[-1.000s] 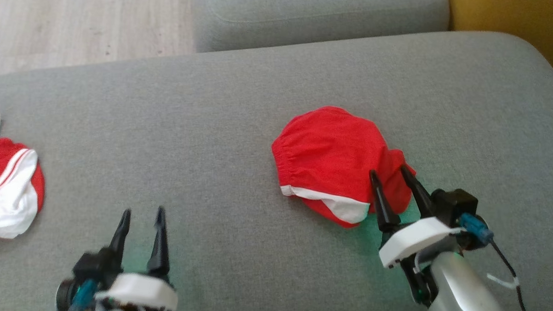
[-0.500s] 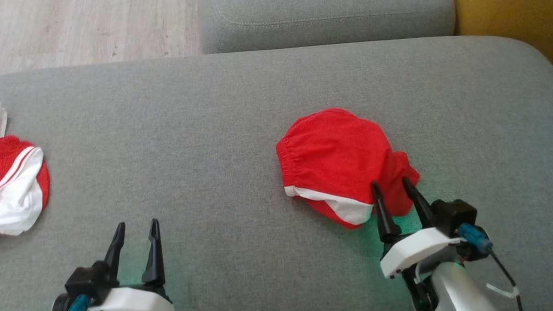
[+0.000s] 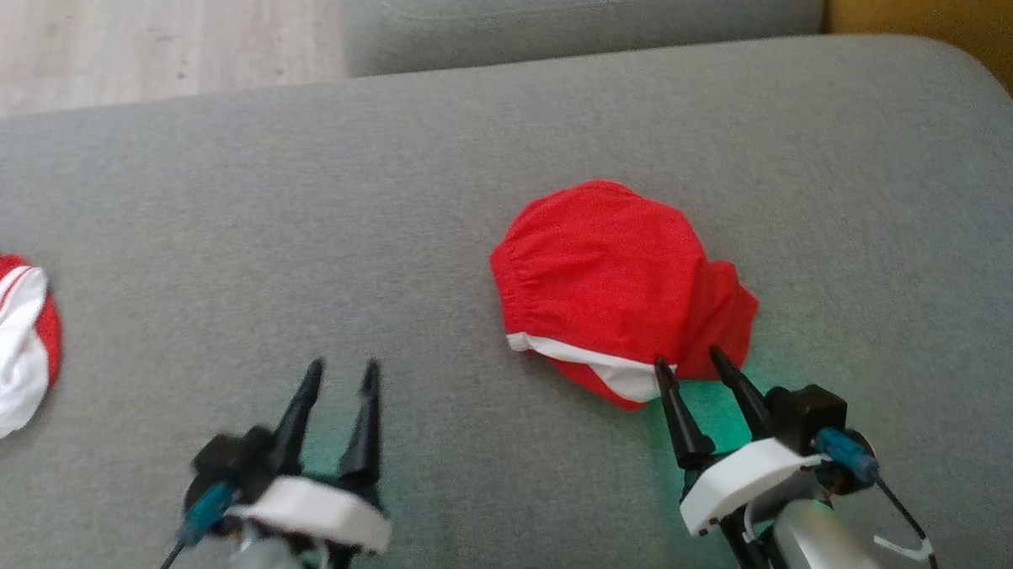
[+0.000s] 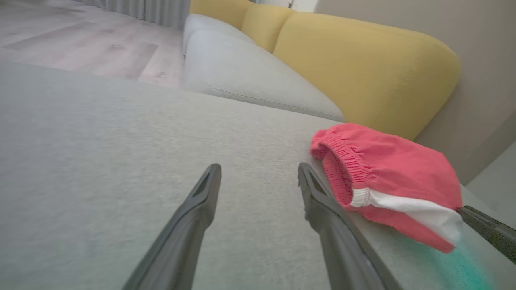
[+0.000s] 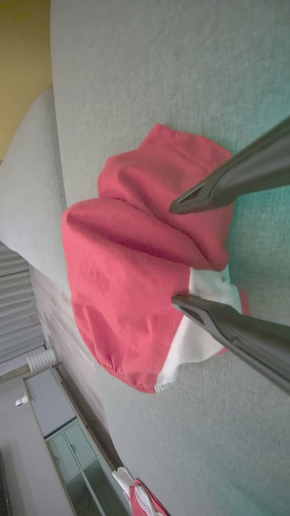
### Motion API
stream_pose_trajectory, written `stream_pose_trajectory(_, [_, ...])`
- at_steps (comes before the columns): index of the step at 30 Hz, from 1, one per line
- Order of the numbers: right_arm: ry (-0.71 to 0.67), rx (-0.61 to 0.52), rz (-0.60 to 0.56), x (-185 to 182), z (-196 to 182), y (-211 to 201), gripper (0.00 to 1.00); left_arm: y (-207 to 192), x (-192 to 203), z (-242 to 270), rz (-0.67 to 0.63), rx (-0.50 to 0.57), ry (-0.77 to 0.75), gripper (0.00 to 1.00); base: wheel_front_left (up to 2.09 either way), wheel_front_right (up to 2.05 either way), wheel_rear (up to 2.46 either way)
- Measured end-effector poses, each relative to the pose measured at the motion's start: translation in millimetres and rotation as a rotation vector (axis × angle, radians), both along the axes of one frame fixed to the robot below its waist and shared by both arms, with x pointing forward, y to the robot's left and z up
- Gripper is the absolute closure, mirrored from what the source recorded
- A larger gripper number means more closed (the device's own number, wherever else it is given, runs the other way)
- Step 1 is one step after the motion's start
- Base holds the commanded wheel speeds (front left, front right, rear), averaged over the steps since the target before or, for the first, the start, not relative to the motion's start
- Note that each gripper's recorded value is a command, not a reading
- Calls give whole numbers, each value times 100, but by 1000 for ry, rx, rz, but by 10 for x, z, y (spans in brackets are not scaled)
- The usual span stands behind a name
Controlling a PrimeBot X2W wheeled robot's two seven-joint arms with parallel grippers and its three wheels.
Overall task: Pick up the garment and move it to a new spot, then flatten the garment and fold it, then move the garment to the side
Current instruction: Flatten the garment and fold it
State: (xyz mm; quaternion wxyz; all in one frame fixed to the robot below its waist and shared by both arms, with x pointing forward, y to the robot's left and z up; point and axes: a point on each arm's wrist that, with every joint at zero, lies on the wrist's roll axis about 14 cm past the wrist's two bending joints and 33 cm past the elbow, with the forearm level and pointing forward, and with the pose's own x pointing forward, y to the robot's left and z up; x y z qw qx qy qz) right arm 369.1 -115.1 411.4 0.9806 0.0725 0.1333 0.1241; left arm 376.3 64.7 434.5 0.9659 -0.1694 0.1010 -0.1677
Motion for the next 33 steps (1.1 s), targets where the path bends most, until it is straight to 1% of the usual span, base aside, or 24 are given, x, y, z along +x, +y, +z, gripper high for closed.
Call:
stream_pose_trajectory(4, [2, 0, -36, 19, -4, -118, 0, -558, 100, 113, -162, -52, -15, 0, 0, 0, 0])
stream_pose_trajectory(6, [-10, -2, -55, 59, 38, -190, 0, -822, 88, 95, -244, -74, 4, 0, 0, 0, 0])
stream_pose_trajectory(10, [-14, -6, -116, 71, 57, -393, 0, -1147, 36, -74, -345, -95, 80, 0, 0, 0, 0])
stream_pose_trajectory(14, [13, -14, -177, 6, -25, -593, 0, -1291, 54, -196, -375, -142, 146, 0, 0, 0, 0])
stream_pose_trajectory(18, [41, -23, -228, -38, -109, -754, 0, -1344, 97, -260, -394, -188, 184, 0, 0, 0, 0])
stream_pose_trajectory(23, [61, -28, -249, -60, -172, -823, 0, -1378, 236, -231, -405, -214, 174, 0, 0, 0, 0])
stream_pose_trajectory(29, [65, -29, -252, -56, -187, -834, 0, -1404, 201, -225, -443, -223, 179, 0, 0, 0, 0])
stream_pose_trajectory(30, [65, -29, -252, -52, -186, -834, 0, -1407, 196, -218, -447, -225, 178, 21, 0, 0, 0])
stream_pose_trajectory(31, [63, -28, -252, -47, -181, -832, 0, -1408, 190, -212, -452, -223, 178, 68, 0, 0, 0])
stream_pose_trajectory(32, [61, -28, -250, -42, -176, -827, 0, -1419, 159, -214, -465, -217, 178, 100, 0, 0, 0])
stream_pose_trajectory(33, [59, -27, -248, -39, -171, -820, 0, -1428, 128, -218, -473, -218, 184, 100, 0, 0, 0])
